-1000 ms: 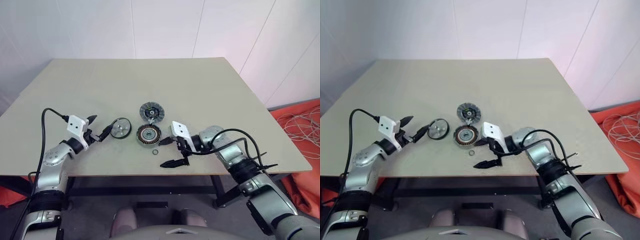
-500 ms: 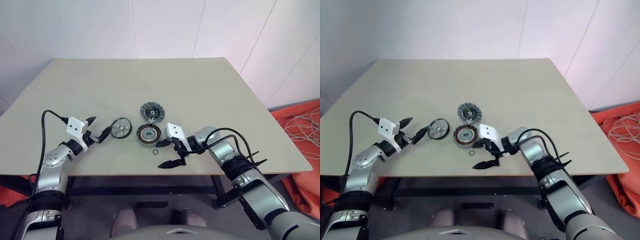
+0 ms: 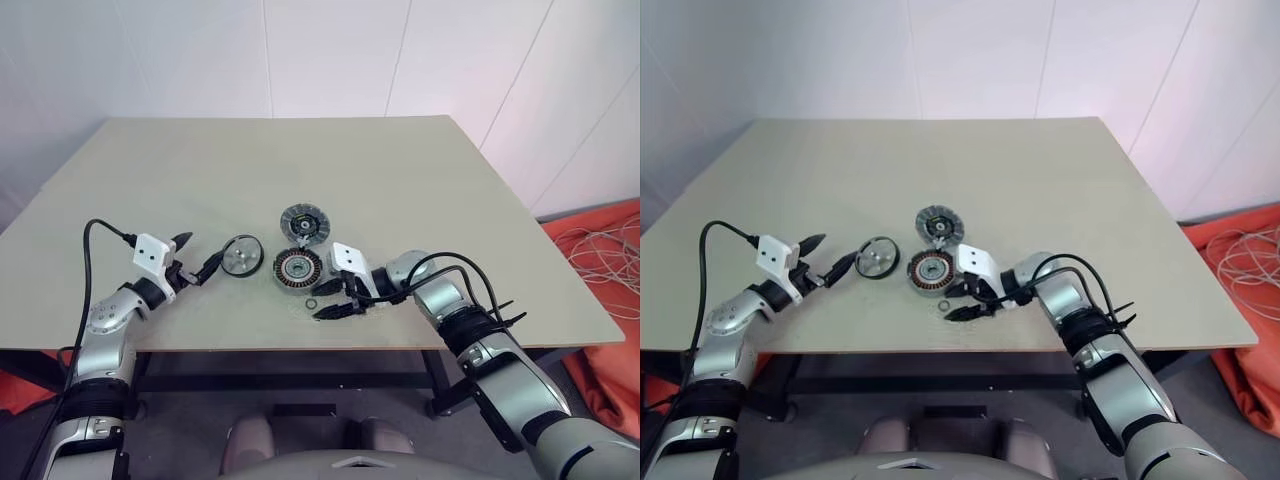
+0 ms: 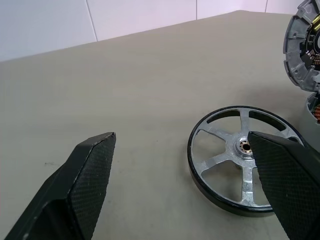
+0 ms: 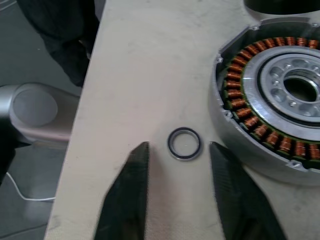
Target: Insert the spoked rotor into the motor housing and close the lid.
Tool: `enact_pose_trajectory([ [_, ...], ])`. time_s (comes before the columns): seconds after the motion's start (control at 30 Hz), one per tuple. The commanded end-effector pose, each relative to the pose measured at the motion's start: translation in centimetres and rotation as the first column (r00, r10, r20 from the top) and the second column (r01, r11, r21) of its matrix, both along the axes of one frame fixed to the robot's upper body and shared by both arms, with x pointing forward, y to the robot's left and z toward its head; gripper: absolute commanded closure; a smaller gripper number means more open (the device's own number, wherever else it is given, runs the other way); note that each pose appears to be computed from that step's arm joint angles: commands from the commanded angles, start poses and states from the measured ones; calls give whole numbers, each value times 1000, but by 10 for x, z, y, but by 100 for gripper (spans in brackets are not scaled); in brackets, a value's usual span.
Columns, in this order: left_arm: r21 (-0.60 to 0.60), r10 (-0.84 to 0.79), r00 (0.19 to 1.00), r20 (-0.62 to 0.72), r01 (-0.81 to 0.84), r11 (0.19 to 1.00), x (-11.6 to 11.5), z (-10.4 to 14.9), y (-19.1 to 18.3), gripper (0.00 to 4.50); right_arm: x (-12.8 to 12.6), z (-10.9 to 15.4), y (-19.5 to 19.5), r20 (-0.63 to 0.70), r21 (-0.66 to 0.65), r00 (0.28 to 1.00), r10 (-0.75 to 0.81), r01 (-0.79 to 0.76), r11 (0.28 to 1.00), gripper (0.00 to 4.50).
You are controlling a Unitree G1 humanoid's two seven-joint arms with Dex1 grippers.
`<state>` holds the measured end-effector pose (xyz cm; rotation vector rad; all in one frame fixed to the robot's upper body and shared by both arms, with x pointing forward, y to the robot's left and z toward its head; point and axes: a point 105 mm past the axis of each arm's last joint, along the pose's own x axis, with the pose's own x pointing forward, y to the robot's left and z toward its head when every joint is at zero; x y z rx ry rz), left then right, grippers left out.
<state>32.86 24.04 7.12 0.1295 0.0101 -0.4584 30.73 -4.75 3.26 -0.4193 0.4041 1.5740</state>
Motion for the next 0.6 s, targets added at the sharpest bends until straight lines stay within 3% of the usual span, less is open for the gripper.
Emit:
enact_pose_trajectory([
  [0.03,22,-4,997,72,2,1000,4,20,1,0,2,-1,0,21,-21,1000,11,-10,1000,376],
  [0.3,22,-7,997,82,5,1000,5,26,-3,0,2,-2,-3,25,-27,1000,16,-15,1000,384],
  [0.6,20,-1,997,80,0,1000,3,28,-3,0,-11,31,-36,30,-32,996,79,-78,996,384],
])
